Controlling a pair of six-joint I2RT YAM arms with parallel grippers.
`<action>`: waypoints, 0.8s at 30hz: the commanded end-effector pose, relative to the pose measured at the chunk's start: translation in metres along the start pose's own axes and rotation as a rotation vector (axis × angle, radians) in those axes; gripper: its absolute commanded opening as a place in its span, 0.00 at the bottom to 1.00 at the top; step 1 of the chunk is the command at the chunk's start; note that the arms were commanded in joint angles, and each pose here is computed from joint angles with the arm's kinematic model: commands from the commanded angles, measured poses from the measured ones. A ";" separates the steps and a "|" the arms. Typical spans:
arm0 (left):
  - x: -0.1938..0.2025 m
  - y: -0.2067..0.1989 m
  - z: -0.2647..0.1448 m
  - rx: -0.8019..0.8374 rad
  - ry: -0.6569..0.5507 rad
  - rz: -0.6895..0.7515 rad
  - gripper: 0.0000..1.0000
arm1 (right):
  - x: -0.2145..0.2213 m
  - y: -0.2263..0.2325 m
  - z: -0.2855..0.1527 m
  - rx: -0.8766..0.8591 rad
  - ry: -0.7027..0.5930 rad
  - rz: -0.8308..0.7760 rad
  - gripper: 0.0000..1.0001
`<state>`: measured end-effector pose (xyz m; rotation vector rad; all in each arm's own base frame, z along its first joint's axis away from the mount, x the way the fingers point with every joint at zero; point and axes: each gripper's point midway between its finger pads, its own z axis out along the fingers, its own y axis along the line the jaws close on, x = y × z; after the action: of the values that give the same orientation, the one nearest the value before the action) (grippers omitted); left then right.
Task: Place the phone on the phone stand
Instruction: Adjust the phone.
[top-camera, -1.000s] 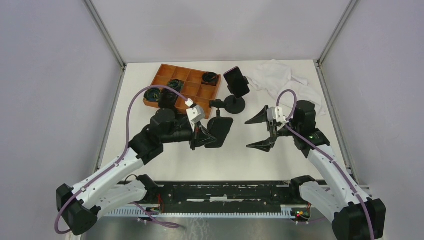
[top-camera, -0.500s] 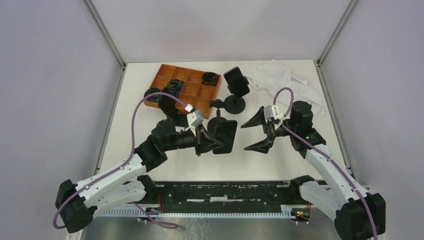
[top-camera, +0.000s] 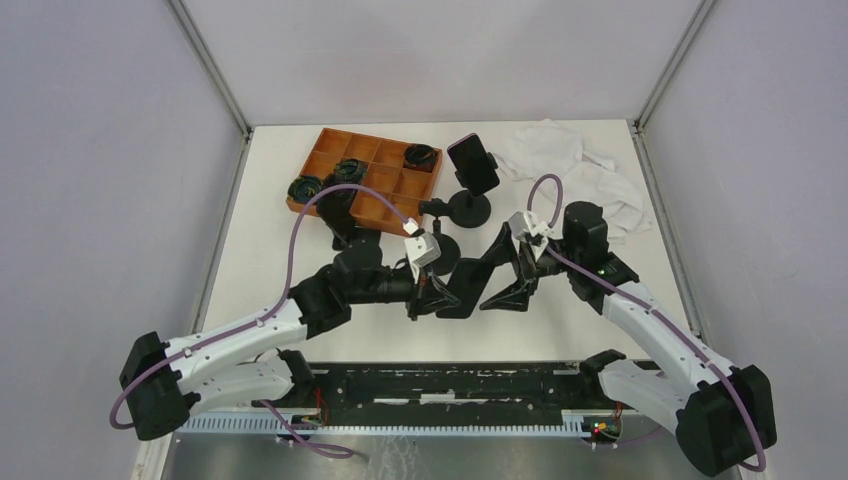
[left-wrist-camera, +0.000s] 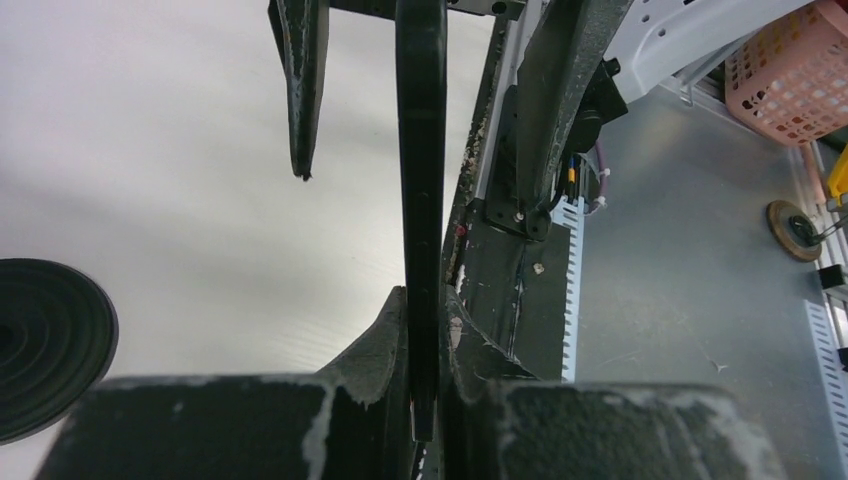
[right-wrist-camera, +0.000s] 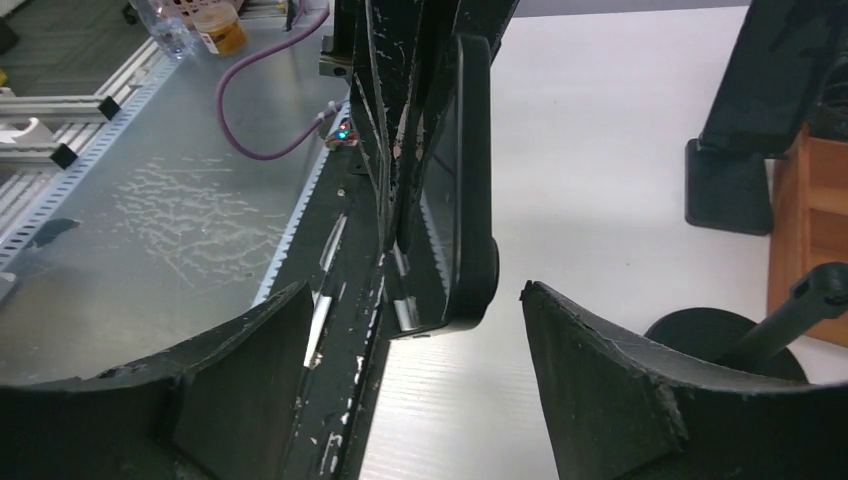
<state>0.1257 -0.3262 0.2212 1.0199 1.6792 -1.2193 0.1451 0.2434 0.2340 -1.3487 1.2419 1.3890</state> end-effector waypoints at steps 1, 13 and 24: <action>-0.037 -0.006 0.002 0.026 -0.079 0.122 0.02 | -0.019 0.003 0.006 -0.039 -0.020 0.032 0.80; -0.035 -0.002 0.006 0.015 -0.062 0.141 0.02 | -0.024 0.003 0.014 -0.080 -0.014 0.108 0.48; -0.039 -0.001 0.008 0.013 -0.066 0.143 0.02 | -0.022 0.008 0.018 -0.116 -0.014 0.122 0.11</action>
<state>0.1302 -0.3295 0.2140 1.0873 1.6842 -1.1675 0.1416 0.2593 0.2388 -1.3136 1.3459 1.5574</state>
